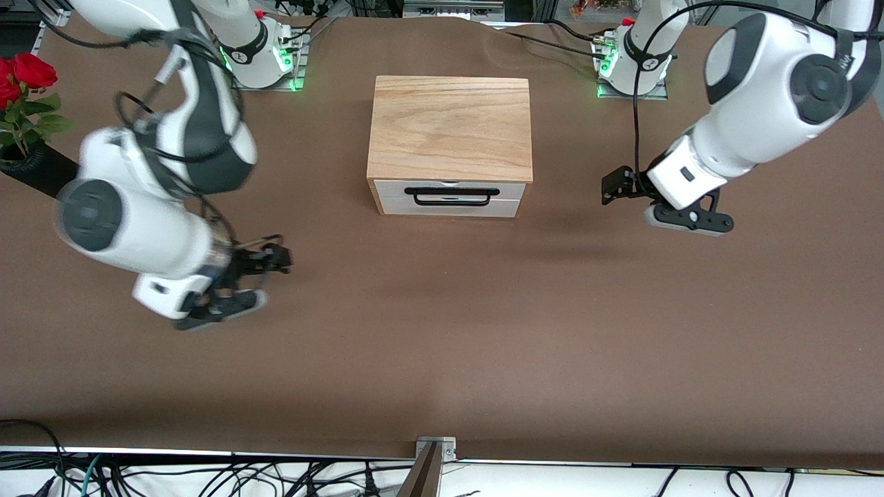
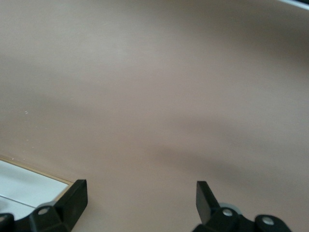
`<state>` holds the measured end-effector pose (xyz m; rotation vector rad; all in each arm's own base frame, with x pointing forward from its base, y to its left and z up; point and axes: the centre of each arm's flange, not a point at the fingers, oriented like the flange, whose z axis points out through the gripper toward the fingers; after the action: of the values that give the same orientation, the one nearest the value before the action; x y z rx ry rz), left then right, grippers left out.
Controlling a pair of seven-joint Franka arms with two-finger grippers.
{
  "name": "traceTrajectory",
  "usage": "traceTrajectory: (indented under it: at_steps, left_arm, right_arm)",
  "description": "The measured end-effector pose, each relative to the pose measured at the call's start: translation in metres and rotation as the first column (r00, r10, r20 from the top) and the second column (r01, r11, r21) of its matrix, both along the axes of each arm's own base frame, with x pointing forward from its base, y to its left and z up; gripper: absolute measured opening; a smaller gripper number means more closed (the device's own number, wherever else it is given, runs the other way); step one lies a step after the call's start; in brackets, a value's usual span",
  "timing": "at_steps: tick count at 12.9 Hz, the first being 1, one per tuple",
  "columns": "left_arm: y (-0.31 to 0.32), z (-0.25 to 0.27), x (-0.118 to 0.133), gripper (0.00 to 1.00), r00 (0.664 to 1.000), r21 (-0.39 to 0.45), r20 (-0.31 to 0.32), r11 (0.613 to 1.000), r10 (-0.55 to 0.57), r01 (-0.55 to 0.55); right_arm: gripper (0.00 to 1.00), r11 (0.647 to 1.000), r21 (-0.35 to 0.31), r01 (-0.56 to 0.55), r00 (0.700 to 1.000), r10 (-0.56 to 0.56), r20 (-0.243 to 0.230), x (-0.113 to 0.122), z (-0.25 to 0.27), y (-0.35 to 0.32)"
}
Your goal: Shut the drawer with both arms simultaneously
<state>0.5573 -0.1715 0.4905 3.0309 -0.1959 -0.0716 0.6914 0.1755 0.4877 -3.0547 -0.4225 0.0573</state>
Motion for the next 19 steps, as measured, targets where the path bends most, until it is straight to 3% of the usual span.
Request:
traceTrajectory:
  at_steps: [2, 5, 11, 14, 19]
  left_arm:
    - [-0.005, 0.012, -0.002, 1.0, 0.998, 0.063, 0.046, 0.997, -0.036, 0.033]
    - [0.04, 0.048, 0.01, 1.0, 0.994, 0.102, 0.102, 0.994, 0.025, -0.036]
    - [0.156, 0.097, 0.013, 1.0, 0.973, 0.121, 0.07, 0.966, 0.22, -0.227]
    - [0.162, 0.095, 0.013, 1.0, 0.971, 0.123, 0.067, 0.964, 0.23, -0.237]
    - [0.165, 0.094, 0.014, 1.0, 0.969, 0.124, 0.066, 0.962, 0.237, -0.243]
  right_arm:
    - [1.0, 0.998, -0.015, 0.056, 0.998, -0.056, 0.019, -0.007, 0.039, -0.04]
    - [1.0, 0.99, -0.042, 0.133, 0.99, -0.131, 0.048, -0.008, 0.062, -0.086]
    - [1.0, 0.974, -0.044, 0.222, 0.968, -0.215, 0.129, -0.026, 0.12, -0.15]
    - [1.0, 0.971, -0.064, 0.229, 0.969, -0.221, 0.112, -0.048, 0.127, -0.181]
    - [1.0, 0.981, -0.058, 0.184, 0.98, -0.178, 0.094, -0.085, 0.14, -0.168]
